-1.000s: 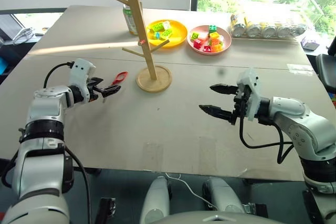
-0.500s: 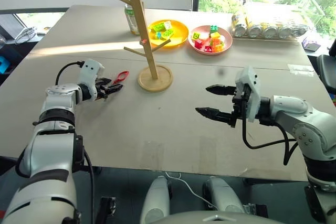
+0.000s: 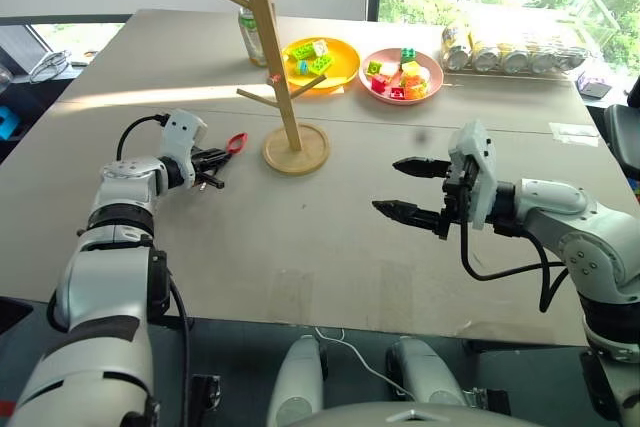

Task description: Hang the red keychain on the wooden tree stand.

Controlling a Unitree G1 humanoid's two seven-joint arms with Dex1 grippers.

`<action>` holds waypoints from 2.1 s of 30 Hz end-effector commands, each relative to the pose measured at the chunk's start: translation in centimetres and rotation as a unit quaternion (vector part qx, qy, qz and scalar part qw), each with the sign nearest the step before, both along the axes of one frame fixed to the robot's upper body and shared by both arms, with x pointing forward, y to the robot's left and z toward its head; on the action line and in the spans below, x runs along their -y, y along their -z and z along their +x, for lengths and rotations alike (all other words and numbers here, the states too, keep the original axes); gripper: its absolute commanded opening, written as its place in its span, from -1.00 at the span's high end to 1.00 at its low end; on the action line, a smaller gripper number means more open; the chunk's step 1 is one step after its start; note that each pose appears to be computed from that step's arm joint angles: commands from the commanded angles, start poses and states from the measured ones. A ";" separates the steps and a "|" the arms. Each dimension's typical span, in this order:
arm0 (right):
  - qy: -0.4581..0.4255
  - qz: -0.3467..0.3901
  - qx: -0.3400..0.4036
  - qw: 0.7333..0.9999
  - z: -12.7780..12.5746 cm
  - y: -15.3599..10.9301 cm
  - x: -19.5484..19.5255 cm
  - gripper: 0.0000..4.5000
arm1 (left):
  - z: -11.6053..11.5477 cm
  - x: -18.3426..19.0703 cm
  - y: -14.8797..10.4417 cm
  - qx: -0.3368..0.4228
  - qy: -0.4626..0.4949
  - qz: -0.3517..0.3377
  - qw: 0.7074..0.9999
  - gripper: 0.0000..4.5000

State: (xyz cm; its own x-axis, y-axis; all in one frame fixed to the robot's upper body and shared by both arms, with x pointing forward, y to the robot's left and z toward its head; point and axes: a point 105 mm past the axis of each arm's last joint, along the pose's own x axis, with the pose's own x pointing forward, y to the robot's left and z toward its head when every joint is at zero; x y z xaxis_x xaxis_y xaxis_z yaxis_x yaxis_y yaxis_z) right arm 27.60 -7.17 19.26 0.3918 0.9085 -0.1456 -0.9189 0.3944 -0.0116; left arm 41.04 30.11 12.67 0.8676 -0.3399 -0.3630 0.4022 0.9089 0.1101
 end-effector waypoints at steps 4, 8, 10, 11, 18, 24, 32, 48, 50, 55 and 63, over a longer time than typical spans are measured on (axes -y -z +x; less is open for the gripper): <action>0.048 0.006 0.033 0.998 -0.5 -0.1 0.7 -1.00 | -2.4 0.2 -6.6 0.180 0.014 -0.020 0.983 0.99; 0.063 0.012 0.036 0.997 -0.7 0.5 0.5 -1.00 | -6.0 2.6 -8.1 0.257 0.002 0.026 0.966 0.99; 0.068 0.015 0.041 0.997 -0.6 0.6 0.4 -1.00 | -7.6 3.6 -8.9 0.291 -0.015 0.048 0.955 0.99; 0.073 0.016 0.048 0.996 -0.4 0.5 0.4 -1.00 | -8.4 4.2 -9.3 0.306 -0.023 0.050 0.951 0.99; 0.081 0.026 0.103 0.991 0.4 -1.0 1.2 -1.00 | -12.4 9.0 -12.0 0.391 0.007 0.097 0.915 0.99; 0.065 0.051 0.127 0.988 0.1 -3.1 1.2 -1.00 | -12.8 12.5 -12.9 0.427 0.051 0.090 0.898 0.99; 0.054 0.077 0.147 0.985 -1.0 -5.7 0.1 -1.00 | -10.3 13.2 -13.1 0.438 0.059 0.085 0.893 0.99; 0.073 0.080 0.145 0.983 -1.4 -6.1 0.2 -1.00 | -10.0 12.2 -12.4 0.439 0.037 0.096 0.893 0.99; 0.072 0.079 0.145 0.984 -1.4 -6.1 0.2 -1.00 | -9.9 12.1 -11.9 0.432 0.030 0.094 0.897 0.99; 0.068 0.079 0.145 0.984 -1.4 -6.2 0.2 -1.00 | -9.5 11.8 -11.5 0.424 0.017 0.097 0.900 0.99; 0.066 0.079 0.144 0.984 -1.3 -6.3 0.1 -1.00 | -8.7 12.3 -10.1 0.398 0.025 0.114 0.910 0.99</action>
State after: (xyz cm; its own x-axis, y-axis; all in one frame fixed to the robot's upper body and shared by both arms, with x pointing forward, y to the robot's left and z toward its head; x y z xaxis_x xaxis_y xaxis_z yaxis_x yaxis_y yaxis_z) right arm 26.80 -7.30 24.34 0.5274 0.8447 0.0911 -0.8307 0.5351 -0.1537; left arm 32.22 18.16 22.31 0.8768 -0.3758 0.3001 0.1617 0.8180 0.5521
